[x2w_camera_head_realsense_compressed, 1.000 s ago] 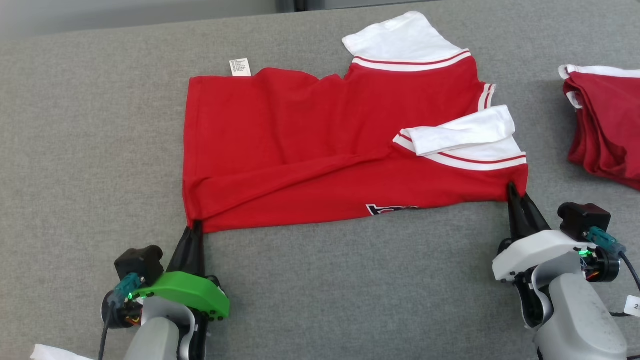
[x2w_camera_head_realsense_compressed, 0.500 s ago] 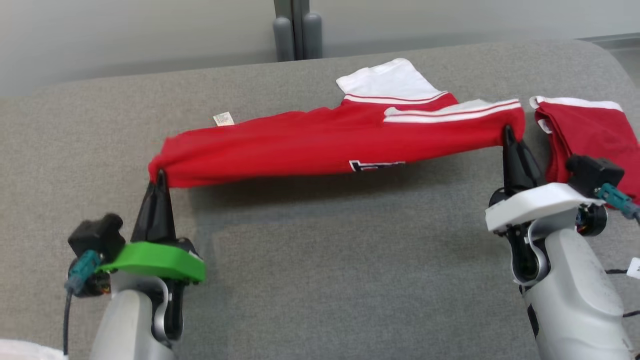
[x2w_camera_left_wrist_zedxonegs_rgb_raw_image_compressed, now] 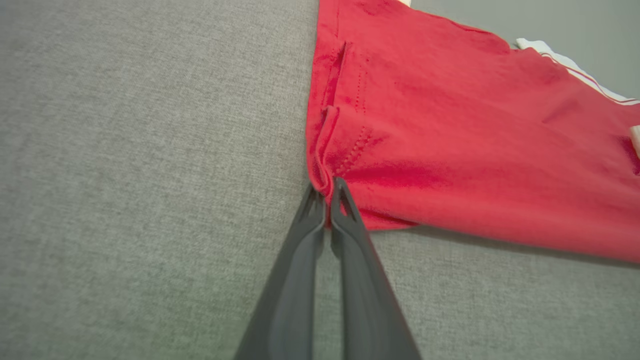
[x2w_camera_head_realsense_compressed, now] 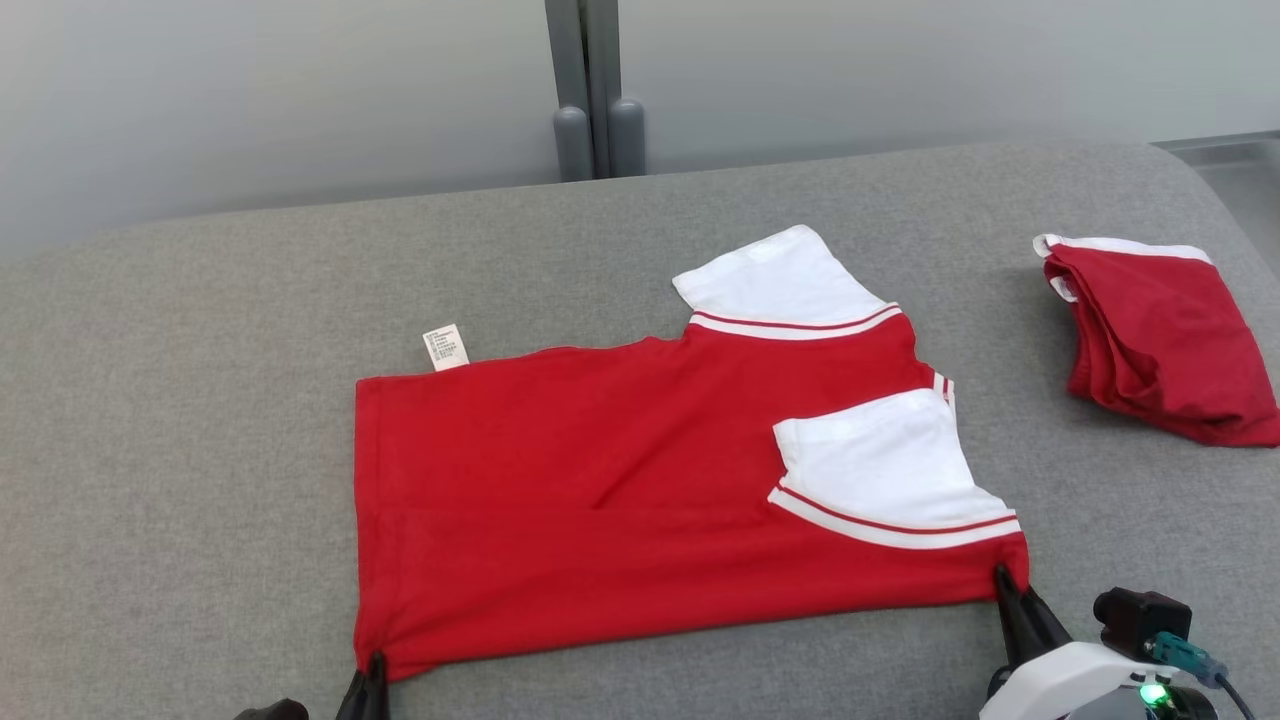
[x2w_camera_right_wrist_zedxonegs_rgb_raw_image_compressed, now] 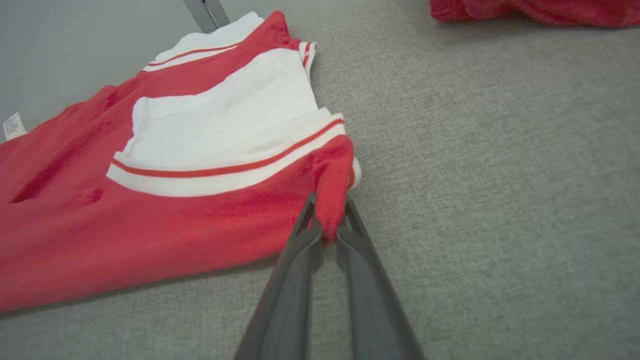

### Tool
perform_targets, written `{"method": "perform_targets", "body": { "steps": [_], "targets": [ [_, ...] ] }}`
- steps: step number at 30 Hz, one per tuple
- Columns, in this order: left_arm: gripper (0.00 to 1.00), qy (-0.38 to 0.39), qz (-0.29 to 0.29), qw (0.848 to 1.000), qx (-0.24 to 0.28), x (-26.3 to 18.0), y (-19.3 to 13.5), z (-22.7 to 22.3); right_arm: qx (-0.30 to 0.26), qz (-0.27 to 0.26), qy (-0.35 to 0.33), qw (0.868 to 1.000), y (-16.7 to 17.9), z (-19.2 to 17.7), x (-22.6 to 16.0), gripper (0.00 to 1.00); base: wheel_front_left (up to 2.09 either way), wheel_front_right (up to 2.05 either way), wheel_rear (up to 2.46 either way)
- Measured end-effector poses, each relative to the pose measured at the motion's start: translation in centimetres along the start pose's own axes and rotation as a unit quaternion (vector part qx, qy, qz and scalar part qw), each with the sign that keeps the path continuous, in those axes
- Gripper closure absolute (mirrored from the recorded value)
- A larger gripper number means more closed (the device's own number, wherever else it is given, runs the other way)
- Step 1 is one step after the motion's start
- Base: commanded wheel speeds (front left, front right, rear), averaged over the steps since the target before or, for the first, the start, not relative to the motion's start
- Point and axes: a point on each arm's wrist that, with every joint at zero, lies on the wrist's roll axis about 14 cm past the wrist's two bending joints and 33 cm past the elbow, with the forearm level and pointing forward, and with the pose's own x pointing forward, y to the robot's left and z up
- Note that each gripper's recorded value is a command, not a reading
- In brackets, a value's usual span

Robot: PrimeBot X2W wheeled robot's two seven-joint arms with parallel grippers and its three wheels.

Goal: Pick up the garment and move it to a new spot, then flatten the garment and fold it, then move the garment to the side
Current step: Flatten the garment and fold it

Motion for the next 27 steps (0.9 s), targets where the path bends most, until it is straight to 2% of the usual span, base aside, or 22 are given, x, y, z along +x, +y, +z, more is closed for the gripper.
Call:
{"method": "perform_targets", "body": {
  "steps": [1,2,3,4,8,17,22,27],
  "targets": [
    [0.82,0.003,-0.001,1.000,0.001,-0.1,-0.1,-0.2,-0.003,-0.001,0.004,1.000,-0.1,-0.3,-0.2,1.00,0.00,0.00,0.00],
    [0.00,0.005,-0.002,1.000,0.001,-0.1,-0.2,-0.3,-0.006,-0.002,0.006,1.000,-0.2,-0.4,-0.3,0.89,0.00,0.00,0.00],
    [0.00,0.005,0.001,1.000,0.002,0.0,-0.1,-0.3,-0.009,-0.003,0.005,1.000,-0.3,-0.4,-0.2,0.55,0.00,0.00,0.00],
    [0.00,0.002,0.003,1.000,0.003,0.1,-0.2,-0.1,-0.012,-0.004,0.002,1.000,-0.4,-0.2,-0.1,0.00,0.00,0.00,0.00],
    [0.00,-0.028,-0.009,1.000,0.011,1.8,-1.0,2.2,-0.031,0.003,-0.019,0.999,0.0,1.6,1.3,0.00,0.00,0.00,0.00],
    [0.00,-0.080,-0.038,0.994,0.058,8.8,-2.7,8.2,-0.090,0.052,-0.073,0.992,3.7,6.6,7.5,0.00,0.00,0.00,0.00],
    [0.00,-0.071,-0.037,0.992,0.094,12.5,-1.8,9.6,-0.114,0.072,-0.072,0.988,5.2,7.0,10.9,0.00,0.00,0.00,0.00],
    [0.00,-0.038,-0.038,0.992,0.118,15.3,-1.0,8.8,-0.138,0.089,-0.052,0.985,6.3,5.9,13.6,0.00,0.00,0.00,0.00]
  ]
}}
